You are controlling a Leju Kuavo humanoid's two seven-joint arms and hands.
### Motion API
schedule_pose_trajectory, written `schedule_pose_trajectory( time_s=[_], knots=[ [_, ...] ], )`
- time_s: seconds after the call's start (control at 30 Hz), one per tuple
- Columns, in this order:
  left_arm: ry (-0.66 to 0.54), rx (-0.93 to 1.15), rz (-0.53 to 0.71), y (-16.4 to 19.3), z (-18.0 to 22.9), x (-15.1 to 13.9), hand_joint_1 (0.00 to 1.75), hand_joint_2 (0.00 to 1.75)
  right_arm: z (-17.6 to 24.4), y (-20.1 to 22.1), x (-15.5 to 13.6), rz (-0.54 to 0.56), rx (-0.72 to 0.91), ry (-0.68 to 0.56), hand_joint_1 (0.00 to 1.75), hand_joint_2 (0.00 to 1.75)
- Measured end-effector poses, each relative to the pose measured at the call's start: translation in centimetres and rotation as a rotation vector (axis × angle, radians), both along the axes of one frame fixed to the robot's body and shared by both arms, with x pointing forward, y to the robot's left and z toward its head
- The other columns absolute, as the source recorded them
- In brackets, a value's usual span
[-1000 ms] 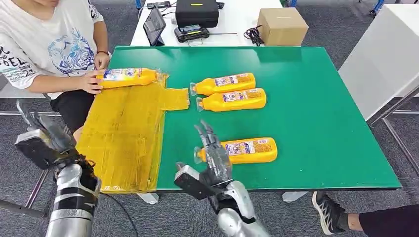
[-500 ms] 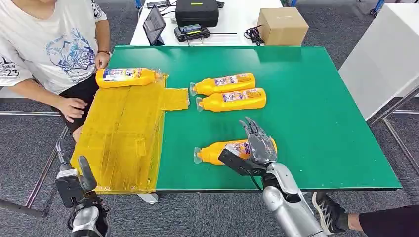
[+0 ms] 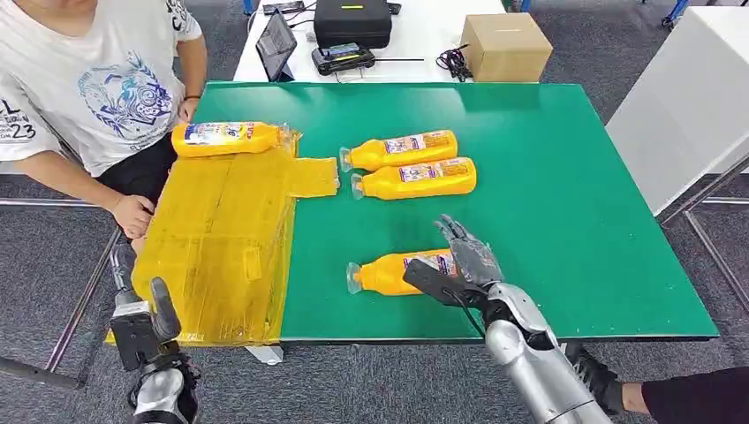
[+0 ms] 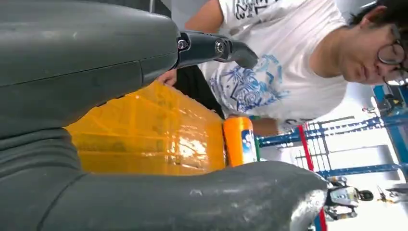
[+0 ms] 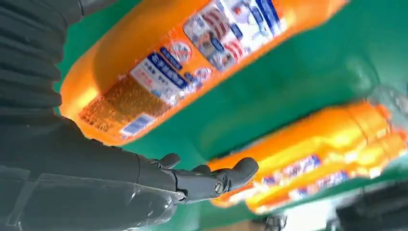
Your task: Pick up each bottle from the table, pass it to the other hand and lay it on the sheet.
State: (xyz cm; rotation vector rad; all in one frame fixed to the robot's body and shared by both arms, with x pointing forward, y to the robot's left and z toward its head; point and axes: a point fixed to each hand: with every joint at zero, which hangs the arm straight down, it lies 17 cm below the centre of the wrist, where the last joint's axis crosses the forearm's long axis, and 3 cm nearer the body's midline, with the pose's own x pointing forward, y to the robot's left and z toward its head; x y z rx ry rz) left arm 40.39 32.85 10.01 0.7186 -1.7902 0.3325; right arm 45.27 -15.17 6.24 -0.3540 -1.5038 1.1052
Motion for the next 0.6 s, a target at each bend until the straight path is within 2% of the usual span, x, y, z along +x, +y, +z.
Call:
schedule_pose_trajectory(
  time_s=[0.13,0.47,0.5,0.6],
  knots=[
    [0.005,-0.003,-0.027,-1.1,-0.2,0.5,0.00,0.00,-1.5,-0.7,-0.1,0.031,-0.019,0.061,0.00,1.75],
    [0.019,-0.007,-0.063,-2.5,-0.7,1.0,0.00,0.00,-2.9,-1.6,-0.1,0.058,-0.042,0.119,0.00,1.75],
    [0.021,-0.008,-0.067,-2.6,-0.7,1.1,0.00,1.75,-3.1,-1.6,-0.1,0.067,-0.045,0.128,0.00,1.75],
    [0.023,-0.007,-0.088,-3.5,-0.7,1.7,0.00,1.75,-3.5,-1.8,-0.1,0.090,-0.050,0.166,0.00,1.75]
  ],
)
